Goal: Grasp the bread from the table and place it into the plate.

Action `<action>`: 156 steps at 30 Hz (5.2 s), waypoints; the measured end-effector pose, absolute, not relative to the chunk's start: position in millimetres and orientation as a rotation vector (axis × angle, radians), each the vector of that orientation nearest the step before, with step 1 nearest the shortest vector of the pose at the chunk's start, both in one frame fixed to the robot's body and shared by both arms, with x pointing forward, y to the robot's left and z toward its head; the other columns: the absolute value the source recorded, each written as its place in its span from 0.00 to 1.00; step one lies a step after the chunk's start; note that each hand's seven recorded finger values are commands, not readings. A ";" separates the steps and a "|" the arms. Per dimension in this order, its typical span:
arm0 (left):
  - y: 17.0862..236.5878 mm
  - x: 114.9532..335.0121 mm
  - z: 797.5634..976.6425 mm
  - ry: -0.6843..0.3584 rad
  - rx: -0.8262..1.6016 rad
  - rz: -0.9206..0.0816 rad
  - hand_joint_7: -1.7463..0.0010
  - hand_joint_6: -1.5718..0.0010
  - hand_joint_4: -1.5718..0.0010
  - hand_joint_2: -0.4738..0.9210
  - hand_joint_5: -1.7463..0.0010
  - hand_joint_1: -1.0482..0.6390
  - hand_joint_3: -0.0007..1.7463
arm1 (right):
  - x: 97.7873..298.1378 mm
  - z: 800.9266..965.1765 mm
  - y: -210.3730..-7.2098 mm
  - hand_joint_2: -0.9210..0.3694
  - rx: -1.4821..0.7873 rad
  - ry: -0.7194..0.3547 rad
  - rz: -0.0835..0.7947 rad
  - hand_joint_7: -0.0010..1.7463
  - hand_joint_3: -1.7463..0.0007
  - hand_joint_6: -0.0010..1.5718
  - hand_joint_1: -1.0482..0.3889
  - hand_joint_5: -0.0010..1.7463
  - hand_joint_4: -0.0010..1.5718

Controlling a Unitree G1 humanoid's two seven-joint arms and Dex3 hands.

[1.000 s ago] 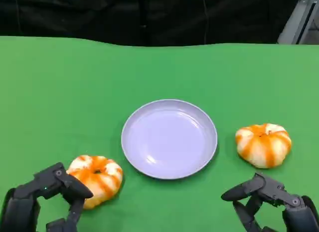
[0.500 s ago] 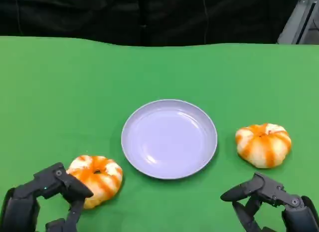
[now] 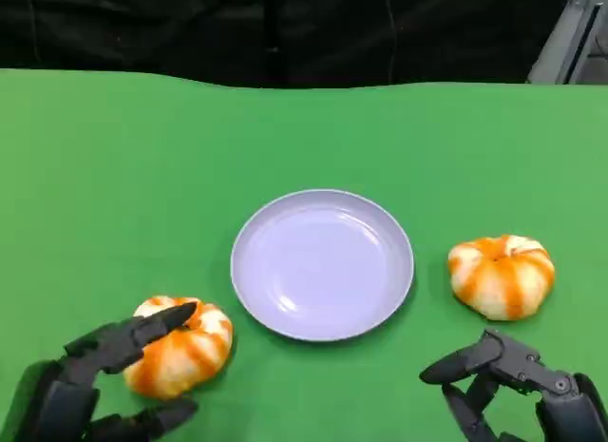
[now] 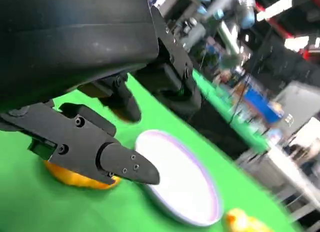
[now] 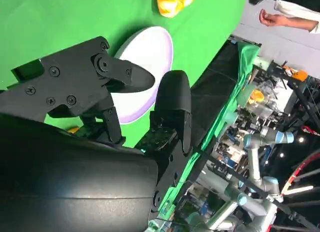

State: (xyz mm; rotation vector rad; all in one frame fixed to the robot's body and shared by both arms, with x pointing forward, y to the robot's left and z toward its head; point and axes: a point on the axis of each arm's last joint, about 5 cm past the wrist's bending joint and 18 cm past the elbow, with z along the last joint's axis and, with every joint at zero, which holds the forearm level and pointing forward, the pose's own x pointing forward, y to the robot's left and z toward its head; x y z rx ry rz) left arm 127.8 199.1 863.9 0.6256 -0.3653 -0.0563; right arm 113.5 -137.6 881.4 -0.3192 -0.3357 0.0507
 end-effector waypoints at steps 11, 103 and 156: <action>200.8 136.7 871.5 -0.250 0.956 -0.117 0.99 0.85 0.83 0.98 0.96 0.27 0.00 | 113.8 881.2 -132.7 0.16 -0.325 -0.335 0.068 0.57 0.59 0.44 0.59 0.88 0.46; 81.3 256.8 912.7 -0.499 1.050 -0.394 0.98 0.71 0.83 0.99 0.82 0.38 0.11 | 116.7 882.4 -105.3 0.23 -0.310 -0.334 0.079 0.58 0.50 0.42 0.61 0.86 0.48; 205.0 126.7 870.4 -0.344 0.184 -0.101 0.16 0.48 0.45 0.68 0.04 0.65 0.67 | 108.4 886.3 -120.8 0.21 -0.298 -0.286 0.076 0.57 0.52 0.43 0.61 0.87 0.47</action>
